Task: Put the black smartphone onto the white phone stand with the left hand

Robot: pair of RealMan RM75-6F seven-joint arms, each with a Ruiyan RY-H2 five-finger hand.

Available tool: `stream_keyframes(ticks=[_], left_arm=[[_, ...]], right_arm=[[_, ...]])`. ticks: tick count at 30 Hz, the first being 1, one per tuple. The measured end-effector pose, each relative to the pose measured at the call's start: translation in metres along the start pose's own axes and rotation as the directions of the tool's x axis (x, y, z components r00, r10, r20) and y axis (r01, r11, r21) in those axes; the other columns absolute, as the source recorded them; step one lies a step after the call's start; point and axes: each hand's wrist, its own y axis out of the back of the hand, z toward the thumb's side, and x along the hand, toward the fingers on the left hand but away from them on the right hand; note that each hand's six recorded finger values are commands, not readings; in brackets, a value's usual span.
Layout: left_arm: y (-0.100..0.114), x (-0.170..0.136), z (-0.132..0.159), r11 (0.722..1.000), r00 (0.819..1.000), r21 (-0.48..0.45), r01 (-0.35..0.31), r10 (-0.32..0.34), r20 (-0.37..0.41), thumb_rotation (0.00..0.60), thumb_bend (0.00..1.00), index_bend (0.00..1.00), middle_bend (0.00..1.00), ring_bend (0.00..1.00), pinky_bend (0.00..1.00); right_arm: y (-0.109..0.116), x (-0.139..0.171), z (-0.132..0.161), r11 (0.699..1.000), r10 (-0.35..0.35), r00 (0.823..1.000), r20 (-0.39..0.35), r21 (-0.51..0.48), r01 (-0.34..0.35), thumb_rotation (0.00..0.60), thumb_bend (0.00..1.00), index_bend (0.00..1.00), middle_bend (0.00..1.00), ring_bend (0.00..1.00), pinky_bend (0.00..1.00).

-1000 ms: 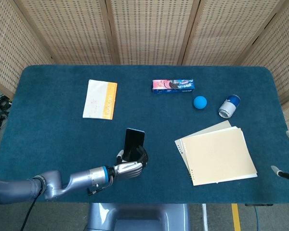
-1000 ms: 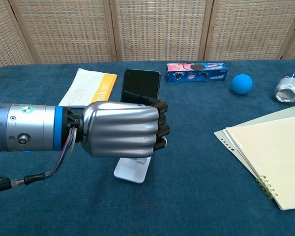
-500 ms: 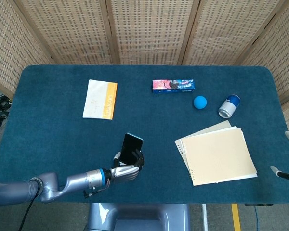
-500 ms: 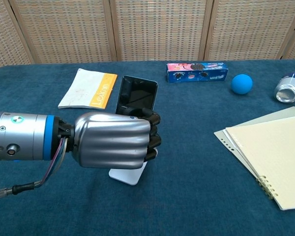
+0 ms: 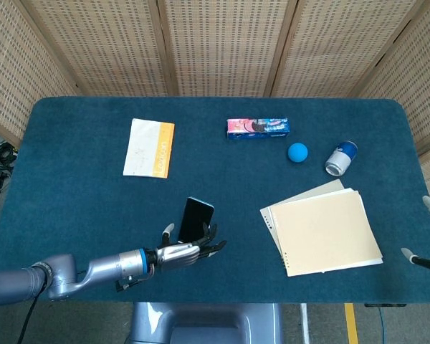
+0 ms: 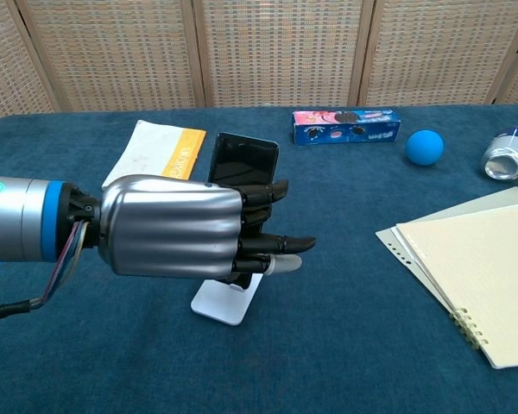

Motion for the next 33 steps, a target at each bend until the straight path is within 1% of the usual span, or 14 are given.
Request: stream_keyframes(ticks=[4,8,10,14,17,19,23,24,26,27,29,30,32,33], left_arm=[[0.001,-0.007,-0.007,1.000,1.000,-0.020,-0.014,0.013,-0.025,0.600,0.00,0.00,0.00,0.00,0.01],[0.000,-0.020,-0.026,0.995,0.994,-0.090,-0.031,0.021,-0.110,0.600,0.00,0.00,0.00,0.00,0.00],[-0.002,-0.030,-0.039,0.989,0.983,-0.140,-0.043,0.017,-0.180,0.600,0.00,0.00,0.00,0.00,0.00],[-0.011,-0.057,-0.064,0.965,0.940,-0.257,-0.061,-0.031,-0.341,0.600,0.00,0.00,0.00,0.00,0.00],[-0.025,-0.082,-0.075,0.919,0.880,-0.390,-0.061,-0.135,-0.456,0.600,0.00,0.00,0.00,0.00,0.00],[-0.038,-0.099,-0.076,0.872,0.830,-0.487,-0.046,-0.238,-0.504,0.600,0.00,0.00,0.00,0.00,0.00],[-0.060,-0.132,-0.068,0.741,0.718,-0.671,-0.035,-0.448,-0.532,0.600,0.00,0.00,0.00,0.00,0.00],[-0.064,-0.142,-0.063,0.688,0.679,-0.725,-0.041,-0.513,-0.525,0.600,0.00,0.00,0.00,0.00,0.00],[-0.070,-0.158,-0.055,0.594,0.618,-0.802,-0.066,-0.607,-0.500,0.600,0.00,0.00,0.00,0.00,0.00],[-0.072,-0.168,-0.049,0.521,0.576,-0.848,-0.098,-0.665,-0.475,0.600,0.00,0.00,0.00,0.00,0.00],[-0.074,-0.184,-0.039,0.412,0.514,-0.895,-0.168,-0.739,-0.437,0.600,0.00,0.00,0.00,0.00,0.00],[-0.074,-0.196,-0.032,0.350,0.473,-0.910,-0.221,-0.778,-0.414,0.600,0.00,0.00,0.00,0.00,0.00],[-0.072,-0.214,-0.019,0.273,0.412,-0.914,-0.300,-0.827,-0.383,0.600,0.00,0.00,0.00,0.00,0.00],[-0.070,-0.228,-0.010,0.230,0.369,-0.909,-0.347,-0.858,-0.358,0.600,0.00,0.00,0.00,0.00,0.00]], right_arm=[[-0.001,0.000,0.000,1.000,0.004,1.000,0.000,0.002,-0.004,0.600,0.00,0.00,0.00,0.00,0.00],[-0.002,0.000,0.001,1.000,0.008,1.000,0.000,0.003,-0.008,0.600,0.00,0.00,0.00,0.00,0.00],[-0.003,0.000,0.001,1.000,0.011,1.000,-0.002,0.003,-0.011,0.600,0.00,0.00,0.00,0.00,0.00],[-0.004,0.000,0.003,1.000,0.013,1.000,-0.006,0.006,-0.013,0.600,0.00,0.00,0.00,0.00,0.00],[-0.004,0.001,0.004,1.000,0.014,1.000,-0.008,0.009,-0.014,0.600,0.00,0.00,0.00,0.00,0.00],[-0.004,0.001,0.004,1.000,0.013,1.000,-0.009,0.010,-0.013,0.600,0.00,0.00,0.00,0.00,0.00],[-0.004,0.001,0.004,1.000,0.012,1.000,-0.006,0.012,-0.012,0.600,0.00,0.00,0.00,0.00,0.00],[-0.004,0.000,0.004,1.000,0.011,1.000,-0.005,0.012,-0.011,0.600,0.00,0.00,0.00,0.00,0.00],[-0.004,0.000,0.003,1.000,0.009,1.000,-0.002,0.012,-0.009,0.600,0.00,0.00,0.00,0.00,0.00],[-0.003,0.000,0.002,1.000,0.007,1.000,0.001,0.012,-0.007,0.600,0.00,0.00,0.00,0.00,0.00],[-0.003,-0.001,0.001,1.000,0.004,1.000,0.004,0.014,-0.004,0.600,0.00,0.00,0.00,0.00,0.00],[-0.003,-0.001,0.001,1.000,0.004,1.000,0.005,0.014,-0.004,0.600,0.00,0.00,0.00,0.00,0.00],[-0.003,-0.001,0.001,1.000,0.003,1.000,0.006,0.016,-0.003,0.600,0.00,0.00,0.00,0.00,0.00],[-0.003,-0.001,0.001,1.000,0.002,1.000,0.006,0.019,-0.002,0.600,0.00,0.00,0.00,0.00,0.00]])
